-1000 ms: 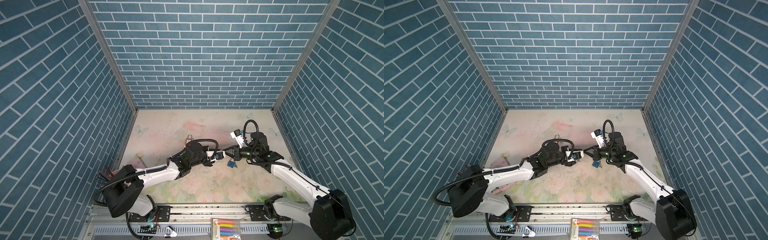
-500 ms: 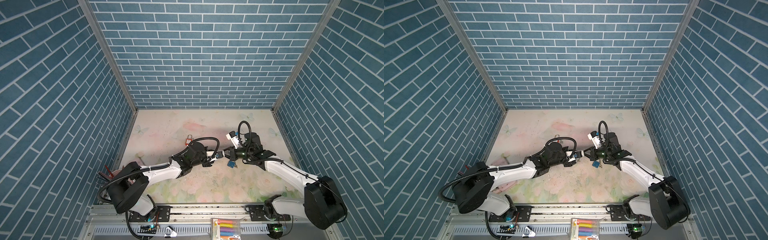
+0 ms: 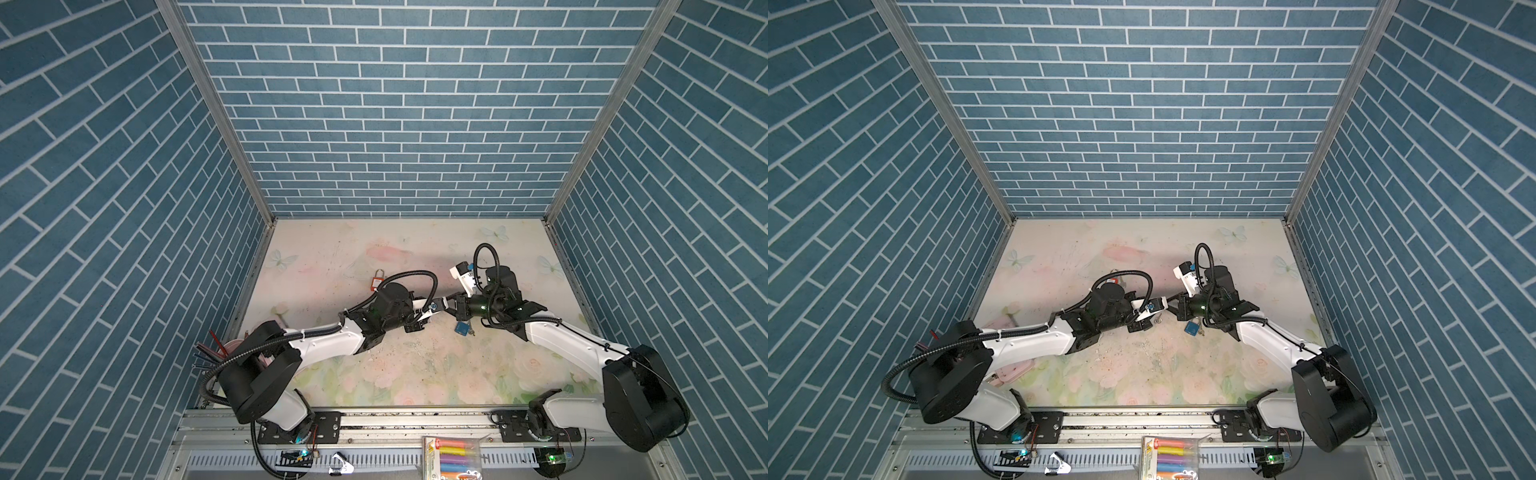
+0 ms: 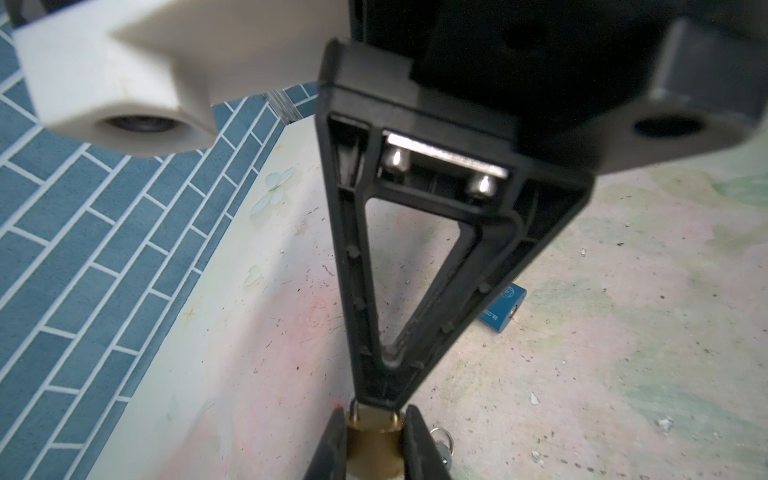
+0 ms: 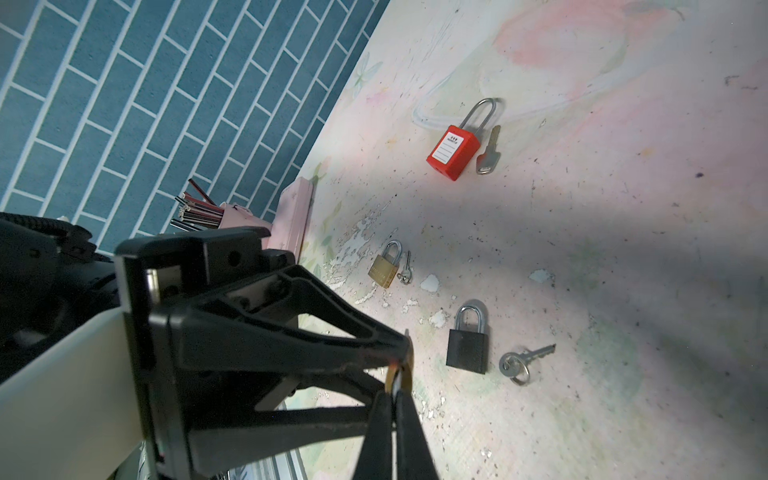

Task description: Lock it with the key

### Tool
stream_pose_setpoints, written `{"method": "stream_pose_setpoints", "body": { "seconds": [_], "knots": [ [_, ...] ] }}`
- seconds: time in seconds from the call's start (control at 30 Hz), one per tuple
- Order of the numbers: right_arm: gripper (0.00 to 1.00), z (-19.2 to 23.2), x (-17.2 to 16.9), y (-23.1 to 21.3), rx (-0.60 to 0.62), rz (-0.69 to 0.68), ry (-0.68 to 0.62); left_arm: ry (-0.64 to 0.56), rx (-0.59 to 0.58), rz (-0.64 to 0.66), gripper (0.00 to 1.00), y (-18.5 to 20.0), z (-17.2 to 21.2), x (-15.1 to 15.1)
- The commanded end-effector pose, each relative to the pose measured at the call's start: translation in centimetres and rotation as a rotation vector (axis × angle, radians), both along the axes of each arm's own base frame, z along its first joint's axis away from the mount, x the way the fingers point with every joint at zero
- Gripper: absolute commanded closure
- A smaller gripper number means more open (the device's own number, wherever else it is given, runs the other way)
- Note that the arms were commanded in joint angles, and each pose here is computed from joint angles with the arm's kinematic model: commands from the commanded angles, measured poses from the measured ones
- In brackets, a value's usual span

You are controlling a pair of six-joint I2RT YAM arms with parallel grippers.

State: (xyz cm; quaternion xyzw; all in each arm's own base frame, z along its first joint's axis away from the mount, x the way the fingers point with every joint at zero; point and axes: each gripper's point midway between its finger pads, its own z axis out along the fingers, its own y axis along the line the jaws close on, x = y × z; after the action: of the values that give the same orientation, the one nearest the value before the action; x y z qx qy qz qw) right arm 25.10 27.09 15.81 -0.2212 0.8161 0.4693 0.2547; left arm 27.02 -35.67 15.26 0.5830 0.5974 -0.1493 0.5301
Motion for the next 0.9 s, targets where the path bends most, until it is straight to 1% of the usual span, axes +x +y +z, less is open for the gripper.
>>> {"method": "stream_pose_setpoints", "body": {
  "seconds": [0.0, 0.07, 0.13, 0.2, 0.3, 0.37, 0.43, 0.57, 0.63, 0.77, 0.8, 0.87],
  "knots": [
    [0.98, 0.2, -2.8, 1.2, -0.031, 0.100, 0.048, -0.215, -0.353, -0.087, 1.00, -3.2, 11.6, -0.7],
    [0.93, 1.8, -1.9, 0.6, -0.034, 0.064, 0.001, -0.155, -0.342, -0.040, 1.00, -2.5, 9.7, -0.3],
    [0.86, 3.9, -1.0, -0.2, -0.030, 0.019, -0.059, -0.089, -0.334, 0.011, 1.00, -1.7, 7.8, -0.1],
    [0.75, 6.1, -0.1, -1.3, -0.021, -0.034, -0.127, -0.030, -0.334, 0.056, 1.00, -0.9, 6.4, -0.1],
    [0.62, 8.9, 0.7, -2.8, -0.011, -0.118, -0.239, 0.034, -0.356, 0.116, 1.00, 0.1, 5.4, 0.0],
    [0.56, 10.3, 0.8, -3.7, 0.001, -0.161, -0.316, 0.069, -0.383, 0.159, 1.00, 0.5, 5.3, 0.2],
    [0.54, 11.2, 0.7, -4.4, 0.011, -0.201, -0.379, 0.110, -0.426, 0.202, 1.00, 0.8, 5.6, 0.7],
    [0.54, 11.5, 0.3, -5.6, 0.054, -0.261, -0.482, 0.239, -0.570, 0.314, 1.00, 1.1, 7.3, 2.1],
    [0.54, 10.7, 0.1, -5.9, 0.078, -0.277, -0.516, 0.344, -0.672, 0.417, 1.00, 1.6, 8.0, 3.4],
    [0.56, 8.4, 0.0, -6.2, 0.107, -0.319, -0.549, 0.616, -0.915, 0.586, 1.00, 3.0, 8.0, 5.5],
    [0.57, 7.9, 0.1, -6.1, 0.116, -0.326, -0.552, 0.696, -0.975, 0.611, 1.00, 3.1, 7.8, 5.8],
    [0.58, 7.2, 0.2, -5.5, 0.129, -0.324, -0.547, 0.829, -1.057, 0.656, 1.00, 3.3, 7.0, 6.5]
  ]
}}
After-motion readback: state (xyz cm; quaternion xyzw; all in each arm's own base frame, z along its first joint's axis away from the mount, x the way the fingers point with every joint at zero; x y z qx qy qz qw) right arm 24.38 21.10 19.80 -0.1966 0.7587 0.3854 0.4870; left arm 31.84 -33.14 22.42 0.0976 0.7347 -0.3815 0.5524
